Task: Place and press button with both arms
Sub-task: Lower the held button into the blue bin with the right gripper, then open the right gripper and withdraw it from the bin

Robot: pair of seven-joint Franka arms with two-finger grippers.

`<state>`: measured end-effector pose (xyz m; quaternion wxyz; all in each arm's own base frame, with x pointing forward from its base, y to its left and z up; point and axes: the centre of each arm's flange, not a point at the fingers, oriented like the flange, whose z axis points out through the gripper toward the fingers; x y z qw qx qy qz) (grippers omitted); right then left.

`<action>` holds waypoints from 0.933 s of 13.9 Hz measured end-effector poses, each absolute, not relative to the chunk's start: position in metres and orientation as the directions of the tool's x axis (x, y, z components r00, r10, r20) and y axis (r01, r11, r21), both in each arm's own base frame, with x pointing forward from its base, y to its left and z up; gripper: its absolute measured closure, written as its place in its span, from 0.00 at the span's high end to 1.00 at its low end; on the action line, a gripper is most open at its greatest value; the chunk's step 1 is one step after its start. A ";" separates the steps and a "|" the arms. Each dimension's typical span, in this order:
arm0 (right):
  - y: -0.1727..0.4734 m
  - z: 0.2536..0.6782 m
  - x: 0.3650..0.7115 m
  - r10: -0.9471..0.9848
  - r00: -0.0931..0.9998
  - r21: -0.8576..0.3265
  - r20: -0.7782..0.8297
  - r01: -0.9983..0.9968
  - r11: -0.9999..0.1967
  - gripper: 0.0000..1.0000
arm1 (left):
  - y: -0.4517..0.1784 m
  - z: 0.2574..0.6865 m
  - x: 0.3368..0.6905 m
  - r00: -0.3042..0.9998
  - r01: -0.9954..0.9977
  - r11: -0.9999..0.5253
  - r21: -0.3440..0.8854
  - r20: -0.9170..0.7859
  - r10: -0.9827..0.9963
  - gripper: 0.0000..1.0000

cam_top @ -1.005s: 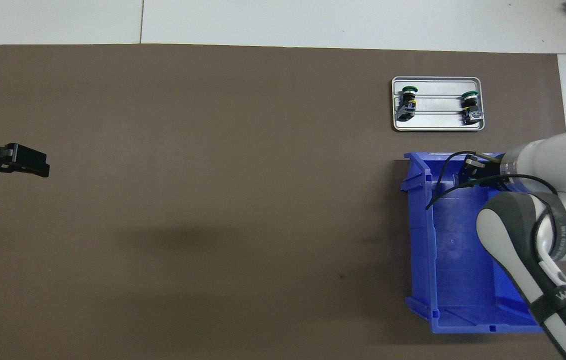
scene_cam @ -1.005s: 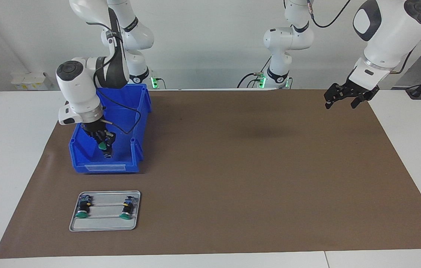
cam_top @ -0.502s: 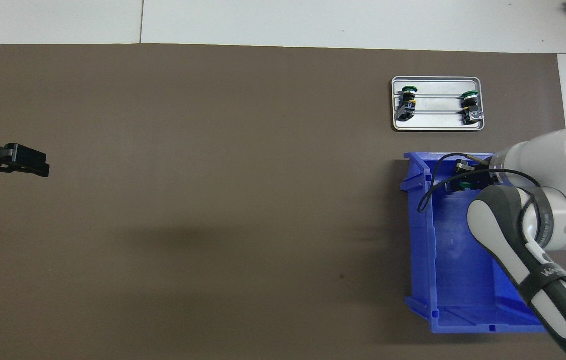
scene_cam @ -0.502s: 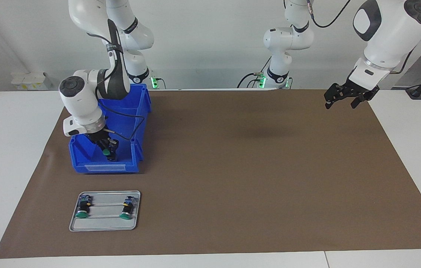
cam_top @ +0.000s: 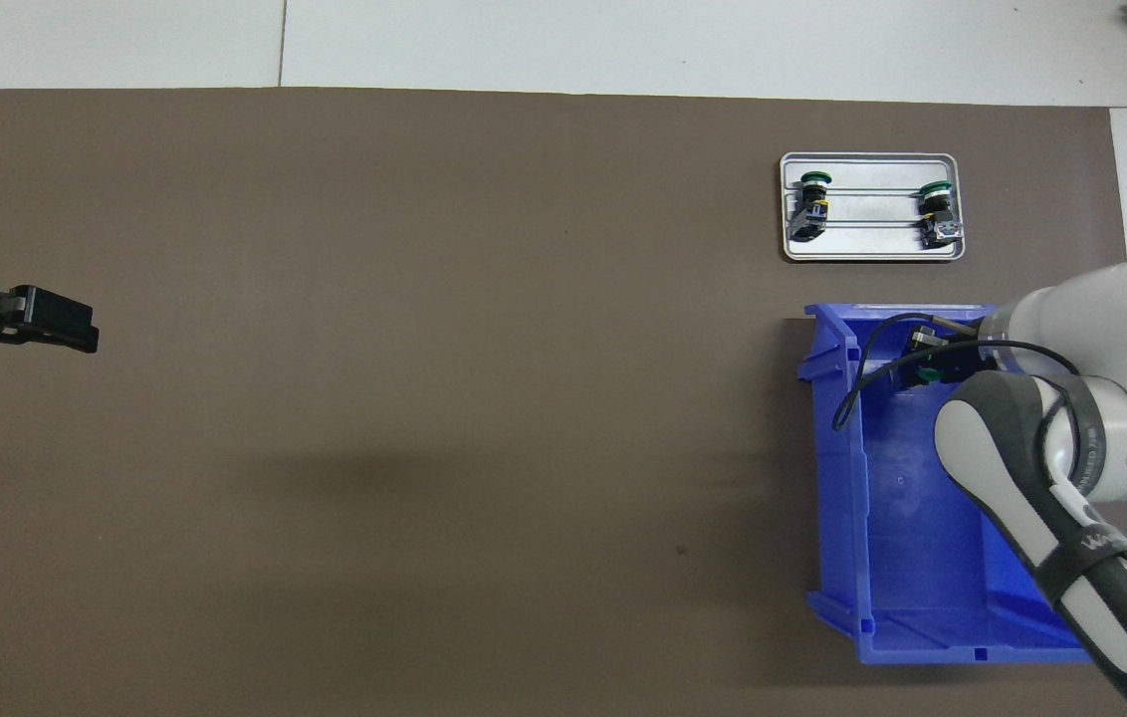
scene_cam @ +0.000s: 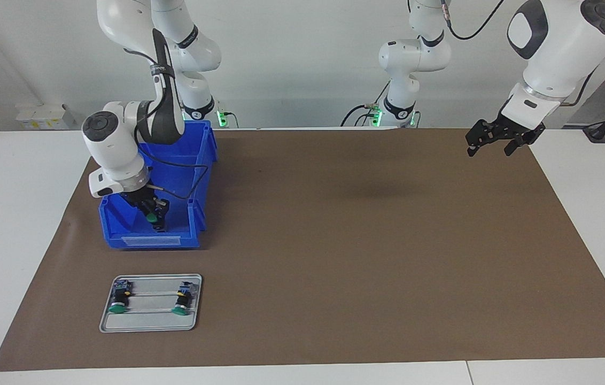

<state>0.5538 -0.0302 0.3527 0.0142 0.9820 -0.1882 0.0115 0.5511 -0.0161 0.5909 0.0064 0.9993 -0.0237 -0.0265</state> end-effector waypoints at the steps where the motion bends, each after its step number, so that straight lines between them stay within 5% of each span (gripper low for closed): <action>1: -0.030 0.352 0.554 -0.369 0.929 0.024 0.027 -0.370 -0.929 0.64 | -0.016 0.591 0.551 0.997 -0.047 -0.999 0.014 -0.053 -0.048 1.00; 4: -0.030 0.356 0.555 -0.364 0.931 0.022 0.034 -0.365 -0.931 0.96 | -0.016 0.591 0.551 0.997 -0.047 -0.999 0.014 -0.053 -0.048 1.00; 13: -0.015 0.481 0.536 -0.261 0.964 0.009 0.058 -0.262 -0.965 1.00 | -0.016 0.591 0.551 0.997 -0.047 -0.999 0.014 -0.052 -0.048 1.00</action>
